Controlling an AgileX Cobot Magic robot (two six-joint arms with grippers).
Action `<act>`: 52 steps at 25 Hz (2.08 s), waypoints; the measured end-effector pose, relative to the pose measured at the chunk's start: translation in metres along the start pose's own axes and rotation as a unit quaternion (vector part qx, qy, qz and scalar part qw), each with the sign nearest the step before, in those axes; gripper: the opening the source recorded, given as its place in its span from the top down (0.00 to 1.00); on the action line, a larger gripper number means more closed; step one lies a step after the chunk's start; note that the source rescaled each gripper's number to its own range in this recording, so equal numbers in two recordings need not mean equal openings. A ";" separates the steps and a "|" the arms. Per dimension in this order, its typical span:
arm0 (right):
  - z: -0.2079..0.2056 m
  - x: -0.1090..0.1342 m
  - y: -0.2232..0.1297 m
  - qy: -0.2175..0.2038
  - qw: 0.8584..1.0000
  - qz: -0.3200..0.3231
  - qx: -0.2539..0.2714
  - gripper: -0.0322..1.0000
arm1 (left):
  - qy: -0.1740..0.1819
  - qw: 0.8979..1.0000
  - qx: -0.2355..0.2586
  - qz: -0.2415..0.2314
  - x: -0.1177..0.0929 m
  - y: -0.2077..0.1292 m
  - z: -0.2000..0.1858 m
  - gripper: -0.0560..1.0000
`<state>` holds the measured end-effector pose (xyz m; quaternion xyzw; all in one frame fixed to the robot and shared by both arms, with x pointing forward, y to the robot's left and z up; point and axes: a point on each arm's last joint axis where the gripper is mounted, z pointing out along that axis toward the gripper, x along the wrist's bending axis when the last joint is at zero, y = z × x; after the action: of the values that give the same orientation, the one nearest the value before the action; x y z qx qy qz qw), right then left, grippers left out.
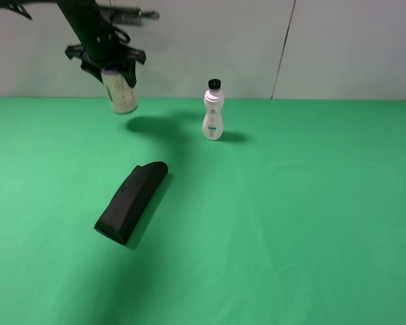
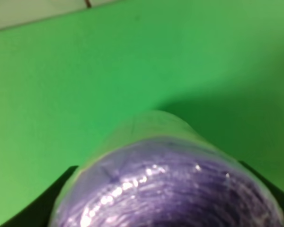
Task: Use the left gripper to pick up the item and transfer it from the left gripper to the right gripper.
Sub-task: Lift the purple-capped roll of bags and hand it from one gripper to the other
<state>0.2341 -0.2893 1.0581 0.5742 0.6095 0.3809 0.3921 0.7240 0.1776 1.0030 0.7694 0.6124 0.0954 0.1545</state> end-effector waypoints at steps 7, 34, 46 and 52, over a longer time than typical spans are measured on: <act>0.000 0.000 0.000 0.000 1.000 0.000 0.000 0.00 | -0.028 1.000 0.000 -0.007 -0.007 -0.002 -0.061 0.95; 0.000 0.000 0.000 -0.001 1.000 -0.001 0.000 0.00 | -0.112 0.979 -0.038 0.169 -0.183 -0.049 -0.142 0.95; 0.000 0.001 0.000 0.003 1.000 0.002 0.000 0.00 | -0.178 0.965 0.060 0.183 -0.230 -0.094 -0.106 0.95; 0.000 0.003 0.001 0.017 1.000 0.013 -0.002 0.00 | -0.197 0.964 0.074 0.163 -0.234 -0.103 -0.089 0.95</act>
<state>0.2341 -0.2862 1.0585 0.5744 0.6078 0.3971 0.3782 0.5461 -0.0184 1.0601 0.8717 0.4414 -0.0799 0.1972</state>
